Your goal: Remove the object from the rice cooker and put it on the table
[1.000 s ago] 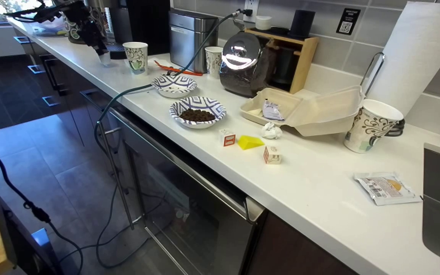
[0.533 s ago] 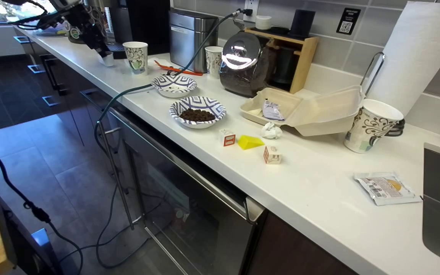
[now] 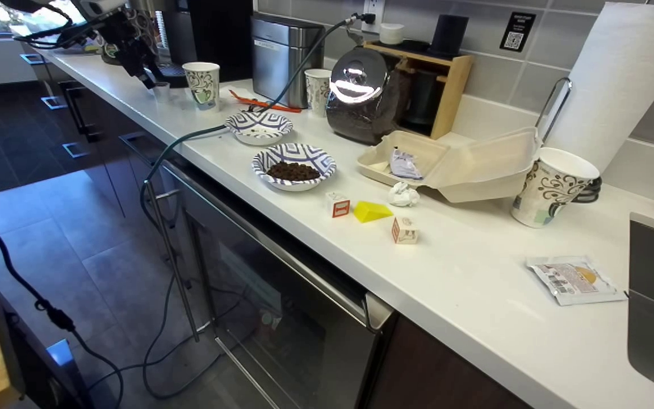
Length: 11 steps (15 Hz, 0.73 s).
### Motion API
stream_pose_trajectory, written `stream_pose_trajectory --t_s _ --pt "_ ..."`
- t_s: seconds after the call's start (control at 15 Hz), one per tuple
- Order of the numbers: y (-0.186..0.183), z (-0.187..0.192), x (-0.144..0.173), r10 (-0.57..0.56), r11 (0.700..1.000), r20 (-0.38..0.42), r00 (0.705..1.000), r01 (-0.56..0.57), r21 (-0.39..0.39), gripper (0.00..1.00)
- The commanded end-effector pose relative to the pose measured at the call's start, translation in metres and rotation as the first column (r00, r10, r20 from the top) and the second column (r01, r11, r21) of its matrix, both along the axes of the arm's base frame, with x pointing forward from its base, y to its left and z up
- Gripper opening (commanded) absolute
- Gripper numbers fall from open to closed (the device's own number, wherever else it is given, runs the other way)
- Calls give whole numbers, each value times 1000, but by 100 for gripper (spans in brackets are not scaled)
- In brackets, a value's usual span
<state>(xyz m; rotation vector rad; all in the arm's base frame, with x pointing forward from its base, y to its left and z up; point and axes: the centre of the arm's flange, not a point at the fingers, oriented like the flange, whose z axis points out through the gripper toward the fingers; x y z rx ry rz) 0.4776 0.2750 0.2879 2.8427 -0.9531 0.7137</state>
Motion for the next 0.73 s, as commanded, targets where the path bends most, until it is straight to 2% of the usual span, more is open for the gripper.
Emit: stream_pose_trajectory --t_s 0.0,0.13,0.33,0.4,0.47,0.67 --pt "-18 27 -23 48 996 -72 996 -43 76 100" --pt "-34 38 -44 163 984 -123 979 -152 97 100" --pt "-53 44 -80 320 947 -92 943 -315 67 99" --pt "-55 46 -91 383 923 -66 921 -379 68 100" --pt "-30 25 -56 298 954 -87 950 -294 60 100" --pt "-34 31 -61 311 950 -73 948 -307 57 100"
